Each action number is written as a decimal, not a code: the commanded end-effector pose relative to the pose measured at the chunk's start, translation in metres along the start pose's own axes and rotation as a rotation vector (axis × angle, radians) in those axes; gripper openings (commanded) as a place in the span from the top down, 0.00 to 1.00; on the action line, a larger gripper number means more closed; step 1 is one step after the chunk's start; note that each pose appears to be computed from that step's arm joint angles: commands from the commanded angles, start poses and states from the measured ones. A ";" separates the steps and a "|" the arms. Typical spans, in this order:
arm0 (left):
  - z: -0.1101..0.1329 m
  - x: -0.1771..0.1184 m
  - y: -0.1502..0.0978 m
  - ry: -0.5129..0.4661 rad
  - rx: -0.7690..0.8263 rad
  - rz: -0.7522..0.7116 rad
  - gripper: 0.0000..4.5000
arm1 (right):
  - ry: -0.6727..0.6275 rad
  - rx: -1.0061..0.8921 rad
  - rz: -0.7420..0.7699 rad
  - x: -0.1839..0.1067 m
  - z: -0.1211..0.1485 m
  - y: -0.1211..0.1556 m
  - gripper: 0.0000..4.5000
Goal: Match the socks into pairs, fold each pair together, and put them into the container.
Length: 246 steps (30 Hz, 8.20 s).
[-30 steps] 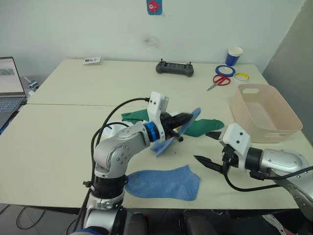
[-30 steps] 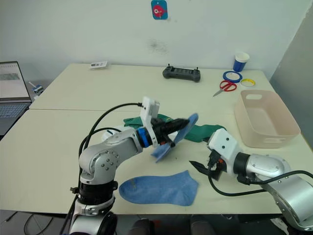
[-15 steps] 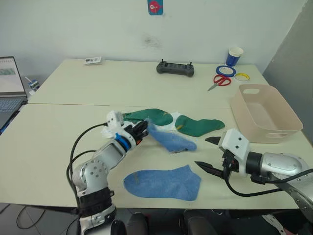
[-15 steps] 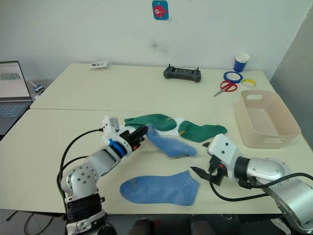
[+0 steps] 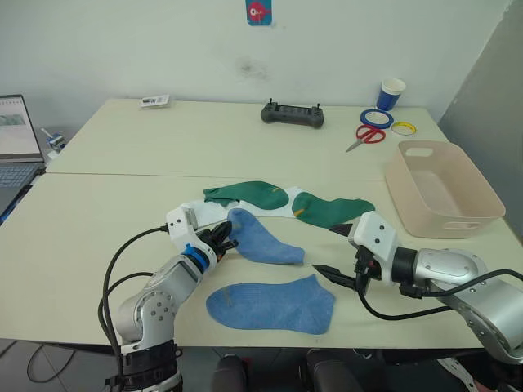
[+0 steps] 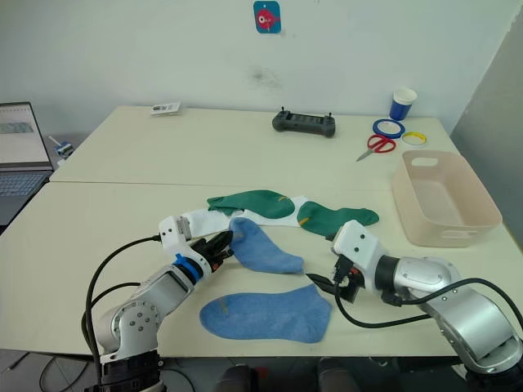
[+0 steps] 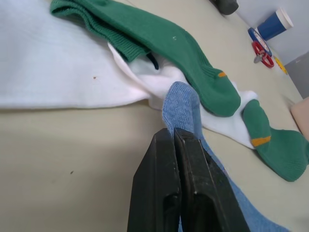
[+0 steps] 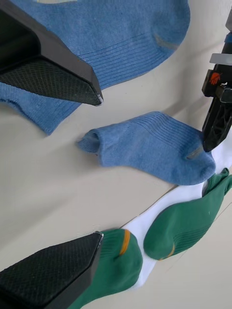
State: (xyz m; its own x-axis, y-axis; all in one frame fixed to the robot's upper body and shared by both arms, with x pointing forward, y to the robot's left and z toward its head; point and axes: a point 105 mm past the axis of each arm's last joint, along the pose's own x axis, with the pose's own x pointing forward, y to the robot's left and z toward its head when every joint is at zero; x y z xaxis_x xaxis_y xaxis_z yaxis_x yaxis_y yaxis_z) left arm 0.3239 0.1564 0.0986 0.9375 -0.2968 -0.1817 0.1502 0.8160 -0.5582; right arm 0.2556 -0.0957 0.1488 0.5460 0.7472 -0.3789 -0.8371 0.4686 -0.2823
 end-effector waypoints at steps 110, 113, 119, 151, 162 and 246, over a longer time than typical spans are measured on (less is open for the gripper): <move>0.025 0.006 -0.052 0.188 1.415 -0.942 1.00 | 0.092 -0.409 0.021 0.033 -0.032 -0.022 0.00; 0.024 0.004 -0.051 0.197 1.408 -0.935 1.00 | 0.081 -0.417 -0.002 0.036 -0.028 -0.022 0.00; 0.020 0.001 -0.043 0.227 1.434 -0.933 1.00 | 0.064 -0.477 -0.051 0.039 -0.023 -0.022 0.14; 0.009 0.001 -0.048 0.231 1.415 -0.960 1.00 | 0.067 0.133 -0.081 0.042 -0.033 0.004 0.00; 0.007 0.000 -0.049 0.224 1.414 -0.966 1.00 | 0.123 0.085 -0.152 0.054 -0.047 -0.011 0.00; 0.008 0.034 -0.007 0.333 0.634 -0.361 0.01 | -0.119 0.054 -0.163 -0.024 -0.007 -0.006 0.00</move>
State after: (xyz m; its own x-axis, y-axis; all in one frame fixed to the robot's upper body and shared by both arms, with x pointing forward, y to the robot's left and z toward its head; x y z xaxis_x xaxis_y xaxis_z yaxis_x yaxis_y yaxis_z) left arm 0.3526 0.1491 0.0959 0.6708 -0.6383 -0.3777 0.6584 0.7469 -0.0930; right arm 0.2459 -0.1168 0.1412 0.6454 0.7165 -0.2649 -0.7639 0.6022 -0.2320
